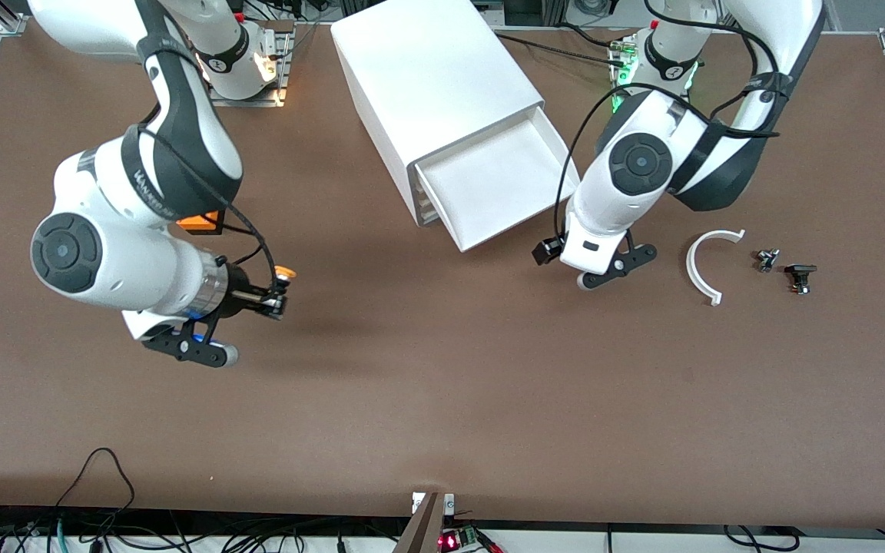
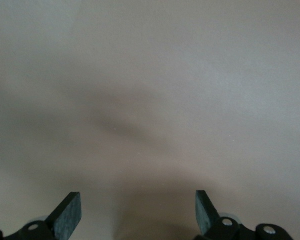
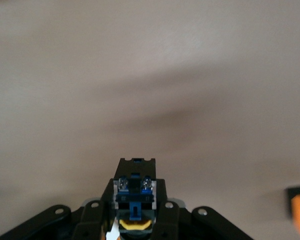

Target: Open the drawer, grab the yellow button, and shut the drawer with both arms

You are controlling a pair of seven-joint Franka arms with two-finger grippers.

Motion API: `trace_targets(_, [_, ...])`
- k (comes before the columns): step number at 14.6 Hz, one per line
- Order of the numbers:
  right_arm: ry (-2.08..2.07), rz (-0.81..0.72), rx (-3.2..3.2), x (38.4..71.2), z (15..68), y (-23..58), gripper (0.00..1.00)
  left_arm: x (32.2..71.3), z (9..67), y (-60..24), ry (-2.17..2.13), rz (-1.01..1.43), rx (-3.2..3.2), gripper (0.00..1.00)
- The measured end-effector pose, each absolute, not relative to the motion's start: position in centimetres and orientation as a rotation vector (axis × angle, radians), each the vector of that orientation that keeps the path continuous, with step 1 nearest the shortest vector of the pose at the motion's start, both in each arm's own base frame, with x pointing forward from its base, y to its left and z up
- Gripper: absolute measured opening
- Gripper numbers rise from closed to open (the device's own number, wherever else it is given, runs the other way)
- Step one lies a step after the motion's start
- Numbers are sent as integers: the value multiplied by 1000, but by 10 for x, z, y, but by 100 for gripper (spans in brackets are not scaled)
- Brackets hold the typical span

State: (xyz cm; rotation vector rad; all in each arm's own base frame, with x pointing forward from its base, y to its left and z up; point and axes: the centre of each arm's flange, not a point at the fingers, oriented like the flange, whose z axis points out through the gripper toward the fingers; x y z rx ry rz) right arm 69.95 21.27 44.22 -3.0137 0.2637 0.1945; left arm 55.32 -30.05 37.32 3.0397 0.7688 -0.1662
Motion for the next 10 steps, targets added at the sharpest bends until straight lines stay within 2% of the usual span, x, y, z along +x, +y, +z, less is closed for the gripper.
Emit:
trace_targets(4, [62, 138, -3076, 712, 384, 144, 33, 527, 361, -333, 758, -184, 3050, 100])
trace_targets(10, [-77, 59, -3124, 700, 294, 84, 33, 489, 358, -376, 697, -218, 3068, 100])
